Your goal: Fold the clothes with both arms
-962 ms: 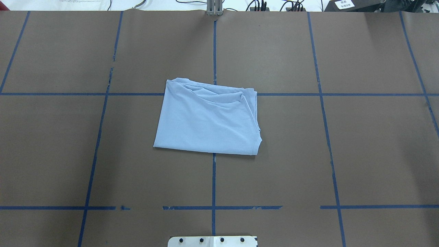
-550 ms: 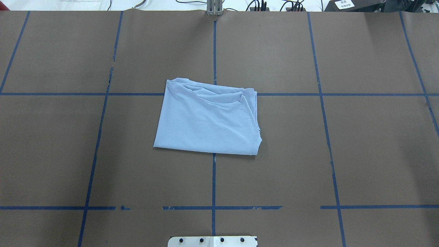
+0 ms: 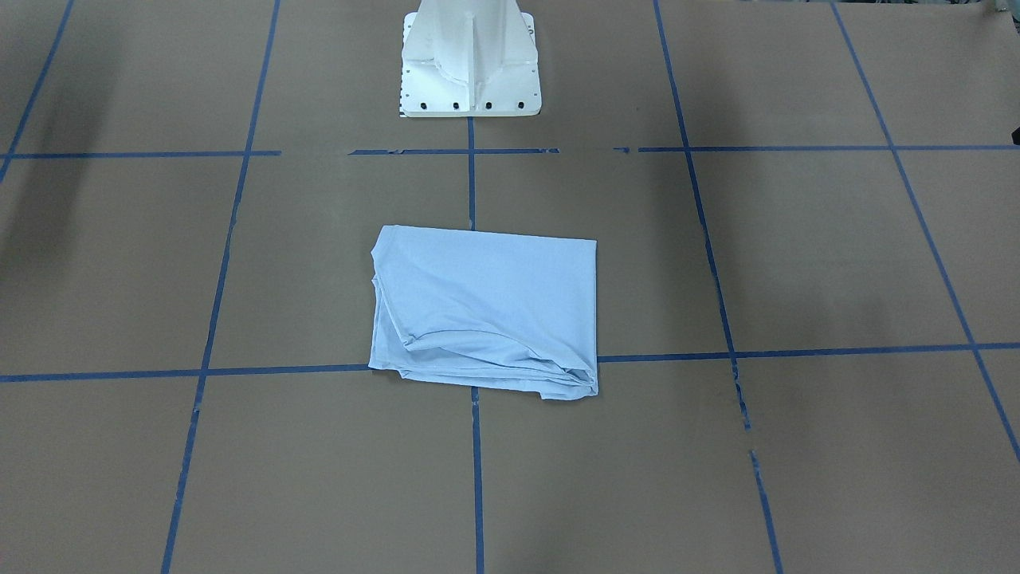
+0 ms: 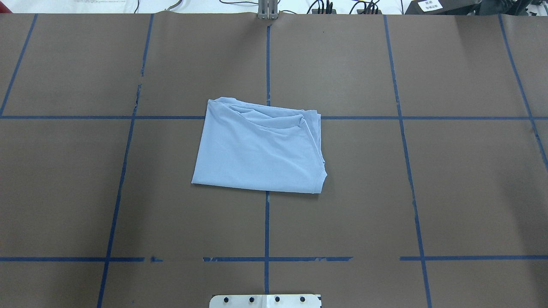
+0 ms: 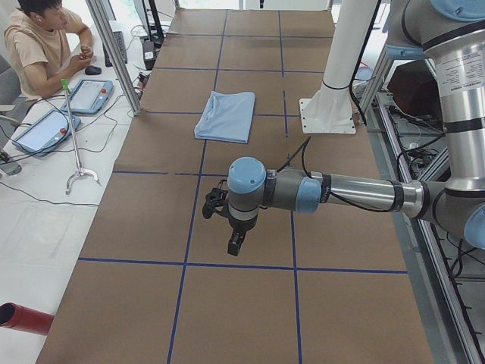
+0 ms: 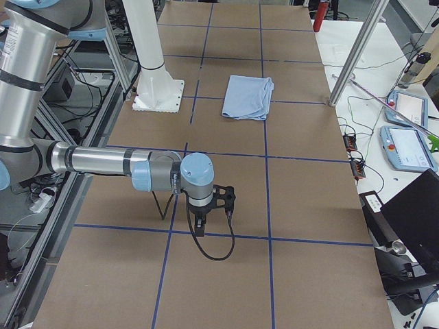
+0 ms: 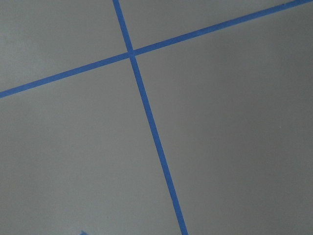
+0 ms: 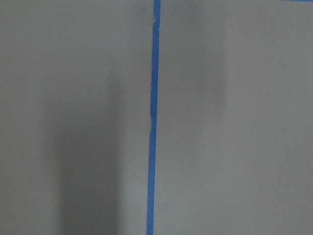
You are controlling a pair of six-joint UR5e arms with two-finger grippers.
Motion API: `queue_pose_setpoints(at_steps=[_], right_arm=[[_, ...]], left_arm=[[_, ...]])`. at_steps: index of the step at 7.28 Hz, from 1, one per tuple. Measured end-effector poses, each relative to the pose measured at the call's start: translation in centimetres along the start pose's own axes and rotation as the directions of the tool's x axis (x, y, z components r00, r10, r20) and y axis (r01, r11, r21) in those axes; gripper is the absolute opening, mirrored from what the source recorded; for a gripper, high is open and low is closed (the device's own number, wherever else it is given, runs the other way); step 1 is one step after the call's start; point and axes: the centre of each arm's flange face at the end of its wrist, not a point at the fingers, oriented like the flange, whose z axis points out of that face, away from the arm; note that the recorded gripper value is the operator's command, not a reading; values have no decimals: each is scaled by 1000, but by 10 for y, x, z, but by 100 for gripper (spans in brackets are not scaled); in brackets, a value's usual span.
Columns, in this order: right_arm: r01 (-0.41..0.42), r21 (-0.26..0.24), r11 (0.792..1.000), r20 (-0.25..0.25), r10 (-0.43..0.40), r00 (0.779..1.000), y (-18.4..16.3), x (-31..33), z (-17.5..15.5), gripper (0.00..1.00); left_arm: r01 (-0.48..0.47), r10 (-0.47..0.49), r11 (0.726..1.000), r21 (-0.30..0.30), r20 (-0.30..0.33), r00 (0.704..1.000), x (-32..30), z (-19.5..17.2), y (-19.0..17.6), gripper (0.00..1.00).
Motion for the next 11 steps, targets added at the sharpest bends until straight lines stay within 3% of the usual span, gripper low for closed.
queue_pose_setpoints(at_steps=[11], right_arm=[[10,11,1000,2,-10,1000,-1,-6,-6,100]], left_arm=[[-3,3,1000,1,0,1000,0,0,0,100]])
